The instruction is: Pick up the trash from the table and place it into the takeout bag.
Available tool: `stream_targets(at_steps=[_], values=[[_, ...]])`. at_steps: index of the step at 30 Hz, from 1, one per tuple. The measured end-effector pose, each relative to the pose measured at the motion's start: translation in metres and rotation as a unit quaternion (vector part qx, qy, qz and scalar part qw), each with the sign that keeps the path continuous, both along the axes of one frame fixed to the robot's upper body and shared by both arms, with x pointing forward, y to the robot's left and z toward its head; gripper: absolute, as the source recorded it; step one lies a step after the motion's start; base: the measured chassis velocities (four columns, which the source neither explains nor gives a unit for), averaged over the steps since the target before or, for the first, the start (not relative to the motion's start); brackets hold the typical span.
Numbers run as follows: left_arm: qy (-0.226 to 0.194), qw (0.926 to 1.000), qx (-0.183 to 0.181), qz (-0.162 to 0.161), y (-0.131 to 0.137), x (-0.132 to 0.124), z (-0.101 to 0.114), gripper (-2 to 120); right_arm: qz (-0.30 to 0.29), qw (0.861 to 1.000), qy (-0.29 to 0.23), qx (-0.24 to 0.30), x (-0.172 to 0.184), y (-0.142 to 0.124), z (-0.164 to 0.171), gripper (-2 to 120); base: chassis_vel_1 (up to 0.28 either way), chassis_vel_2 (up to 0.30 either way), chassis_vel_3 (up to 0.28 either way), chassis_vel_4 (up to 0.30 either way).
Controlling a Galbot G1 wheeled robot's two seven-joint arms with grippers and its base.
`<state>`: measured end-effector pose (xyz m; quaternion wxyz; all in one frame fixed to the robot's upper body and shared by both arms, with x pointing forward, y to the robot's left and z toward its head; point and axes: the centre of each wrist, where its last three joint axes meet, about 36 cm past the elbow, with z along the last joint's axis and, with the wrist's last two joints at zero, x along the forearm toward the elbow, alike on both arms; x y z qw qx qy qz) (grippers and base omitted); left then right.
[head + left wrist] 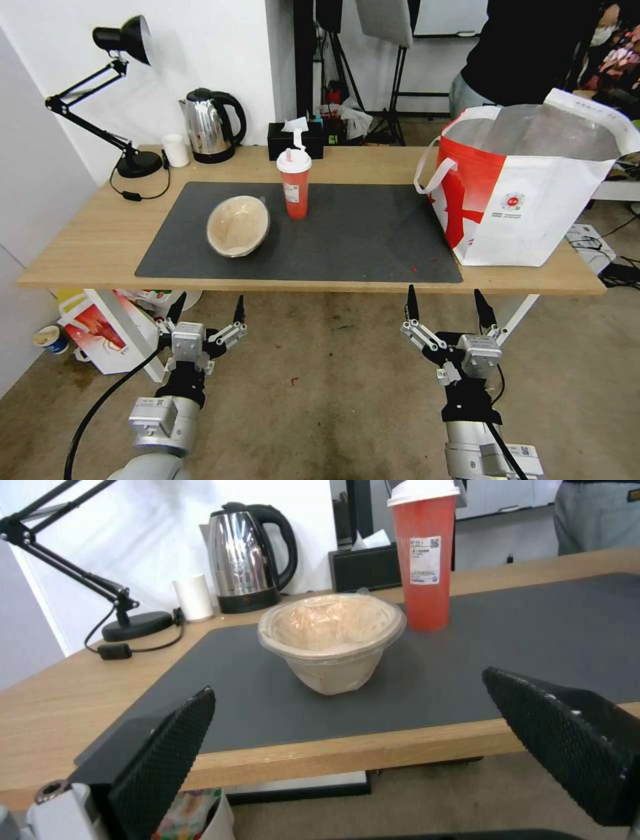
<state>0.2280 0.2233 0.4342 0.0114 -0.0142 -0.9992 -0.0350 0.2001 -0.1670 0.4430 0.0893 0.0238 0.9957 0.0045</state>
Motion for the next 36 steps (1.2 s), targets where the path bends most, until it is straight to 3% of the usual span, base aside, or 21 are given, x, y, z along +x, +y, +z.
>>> stream_targets(at_steps=[28, 36], values=[[0.000, 1.0000, 0.000, 0.000, 0.000, 0.000, 0.000, 100, 0.004, 1.000, 0.017, -0.010, -0.004, -0.002, -0.009, 100, 0.000, 0.000, 0.000, 0.000], [0.000, 1.0000, 0.000, 0.000, 0.000, 0.000, 0.000, 100, 0.048, 0.999, -0.018, -0.009, 0.010, -0.011, 0.007, 100, 0.000, 0.000, 0.000, 0.000]])
